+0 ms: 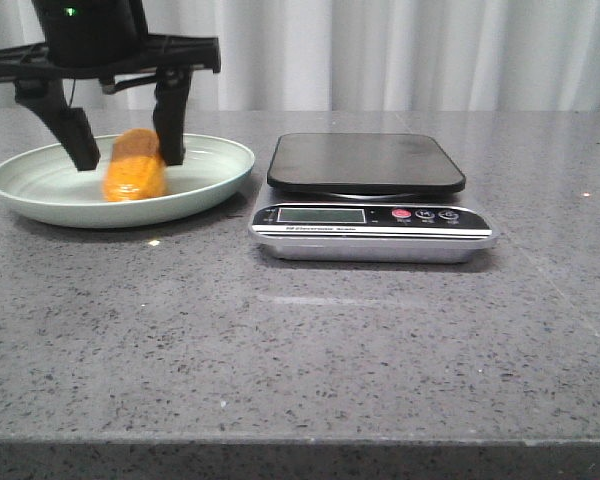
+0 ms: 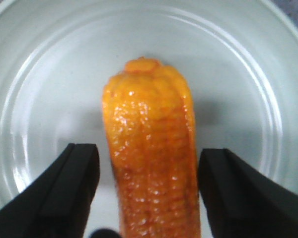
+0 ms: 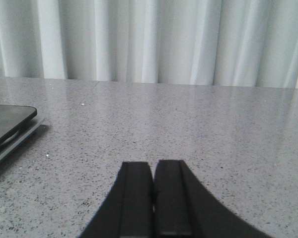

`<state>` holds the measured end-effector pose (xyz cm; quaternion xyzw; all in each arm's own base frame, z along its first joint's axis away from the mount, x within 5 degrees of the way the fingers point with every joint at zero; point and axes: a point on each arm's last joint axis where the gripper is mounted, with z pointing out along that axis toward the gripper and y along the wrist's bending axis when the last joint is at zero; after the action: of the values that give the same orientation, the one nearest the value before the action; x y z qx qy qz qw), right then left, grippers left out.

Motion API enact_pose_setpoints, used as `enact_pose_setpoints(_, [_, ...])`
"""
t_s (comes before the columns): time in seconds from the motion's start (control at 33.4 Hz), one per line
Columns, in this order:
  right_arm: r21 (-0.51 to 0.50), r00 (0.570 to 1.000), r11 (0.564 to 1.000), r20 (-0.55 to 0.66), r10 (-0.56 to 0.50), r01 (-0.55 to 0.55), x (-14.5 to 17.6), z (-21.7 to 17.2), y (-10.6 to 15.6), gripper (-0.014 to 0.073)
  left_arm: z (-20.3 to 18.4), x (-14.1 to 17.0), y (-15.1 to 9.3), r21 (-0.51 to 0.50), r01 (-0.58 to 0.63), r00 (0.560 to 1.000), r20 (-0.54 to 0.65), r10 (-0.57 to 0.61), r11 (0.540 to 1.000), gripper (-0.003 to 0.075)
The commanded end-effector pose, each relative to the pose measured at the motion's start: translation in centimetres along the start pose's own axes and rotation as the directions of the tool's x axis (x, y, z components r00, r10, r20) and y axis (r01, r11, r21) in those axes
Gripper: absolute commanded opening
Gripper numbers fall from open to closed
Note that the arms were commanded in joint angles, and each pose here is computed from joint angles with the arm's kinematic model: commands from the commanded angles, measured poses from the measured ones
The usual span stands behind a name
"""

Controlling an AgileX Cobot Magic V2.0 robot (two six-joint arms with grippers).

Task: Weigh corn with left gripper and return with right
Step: 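Lower the left gripper over the corn cob on the plate and close, then lift the corn cob with the left gripper and carry it over the scale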

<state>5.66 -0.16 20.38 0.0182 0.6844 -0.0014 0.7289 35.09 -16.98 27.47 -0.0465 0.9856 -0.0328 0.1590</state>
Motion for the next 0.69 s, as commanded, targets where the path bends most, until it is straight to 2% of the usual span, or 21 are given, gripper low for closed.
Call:
enact_pose_setpoints(0.0, [0.005,0.994,1.0,0.107,-0.007,0.006,-1.1,-0.2,0.0,0.0148,-2.0,-0.5,-0.1,0.041,0.023,0.998,0.049,-0.025,0.999,0.039])
enact_pose_setpoints(0.21, [0.005,0.994,1.0,0.107,-0.007,0.006,-1.1,-0.2,0.0,0.0148,-1.6,-0.6,-0.2,0.045,0.014,0.999,0.04,-0.015,0.999,0.0211])
enact_pose_setpoints(0.33, [0.006,0.994,1.0,0.107,-0.007,0.007,-1.1,-0.2,0.0,0.0148,-2.6,-1.3,-0.5,0.066,0.01,0.997,0.075,-0.015,0.998,0.0127])
enact_pose_setpoints(0.45, [0.006,0.994,1.0,0.107,-0.007,0.007,-1.1,-0.2,0.0,0.0148,-4.6,-1.7,-2.0,0.114,-0.017,0.991,0.134,0.001,0.993,0.0127])
enact_pose_setpoints(0.66, [0.006,0.994,1.0,0.108,-0.007,0.007,-1.1,-0.2,0.0,0.0148,-8.6,-1.6,-6.5,0.249,-0.148,0.95,0.304,0.068,0.957,0.0128])
